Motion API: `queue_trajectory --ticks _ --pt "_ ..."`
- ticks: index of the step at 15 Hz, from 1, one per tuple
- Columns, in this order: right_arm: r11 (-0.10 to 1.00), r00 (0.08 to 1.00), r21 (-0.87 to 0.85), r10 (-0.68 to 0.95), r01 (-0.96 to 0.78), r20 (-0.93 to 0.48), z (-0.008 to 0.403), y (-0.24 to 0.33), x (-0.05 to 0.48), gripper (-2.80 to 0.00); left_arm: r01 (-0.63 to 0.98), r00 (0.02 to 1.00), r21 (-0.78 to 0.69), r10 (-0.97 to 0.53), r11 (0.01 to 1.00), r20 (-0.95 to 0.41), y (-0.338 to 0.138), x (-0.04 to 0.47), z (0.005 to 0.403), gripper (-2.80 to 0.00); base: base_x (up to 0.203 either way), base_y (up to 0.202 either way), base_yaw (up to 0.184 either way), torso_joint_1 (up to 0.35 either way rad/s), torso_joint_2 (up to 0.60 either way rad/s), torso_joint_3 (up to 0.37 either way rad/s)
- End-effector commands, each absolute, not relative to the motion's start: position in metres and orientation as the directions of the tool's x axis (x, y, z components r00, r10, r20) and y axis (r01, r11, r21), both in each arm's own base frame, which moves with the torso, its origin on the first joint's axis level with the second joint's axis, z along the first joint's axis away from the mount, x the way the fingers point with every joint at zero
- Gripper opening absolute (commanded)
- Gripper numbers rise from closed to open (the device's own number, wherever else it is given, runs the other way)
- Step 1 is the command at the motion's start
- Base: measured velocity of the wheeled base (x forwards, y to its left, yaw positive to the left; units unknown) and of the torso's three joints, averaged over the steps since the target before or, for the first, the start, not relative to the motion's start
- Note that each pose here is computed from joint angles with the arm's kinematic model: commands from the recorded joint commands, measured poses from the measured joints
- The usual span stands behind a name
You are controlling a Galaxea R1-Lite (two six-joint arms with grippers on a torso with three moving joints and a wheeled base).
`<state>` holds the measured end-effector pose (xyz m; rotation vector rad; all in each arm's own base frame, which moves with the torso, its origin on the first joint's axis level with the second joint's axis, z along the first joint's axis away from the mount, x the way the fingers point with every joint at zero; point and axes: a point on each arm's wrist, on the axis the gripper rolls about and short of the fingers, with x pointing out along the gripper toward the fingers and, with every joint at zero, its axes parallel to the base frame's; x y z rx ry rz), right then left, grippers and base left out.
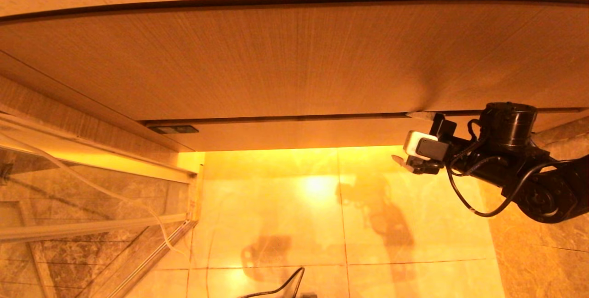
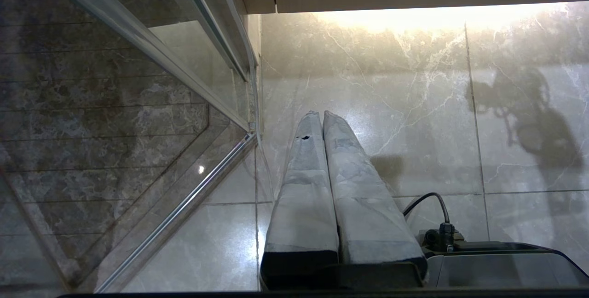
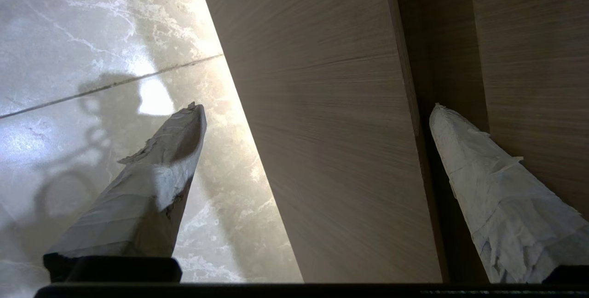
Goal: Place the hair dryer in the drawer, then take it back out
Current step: Pull open the drawer
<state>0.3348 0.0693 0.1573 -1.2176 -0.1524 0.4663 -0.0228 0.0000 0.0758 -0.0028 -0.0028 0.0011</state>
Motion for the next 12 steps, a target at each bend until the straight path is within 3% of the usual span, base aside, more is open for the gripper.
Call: queue_trajectory --ticks 1,12 --pt "0.258 0.895 -0.930 0.426 -0.262 -0.134 0.1555 0.0698 0.3355 0.00 -0.002 1.000 -0.003 0.002 1.000 0.003 0.0000 -0.0228 0.0758 -2.80 0.000 0.000 0.000 0.000 0.00 0.000" --pt "0.253 0.888 -0.930 0.440 -0.268 -0.136 0.1549 0.0746 0.3326 0.00 -0.002 1.000 -0.003 0.002 1.000 0.003 0.0000 -0.0228 0.0758 -2.80 0.000 0.000 0.000 0.000 0.00 0.000"
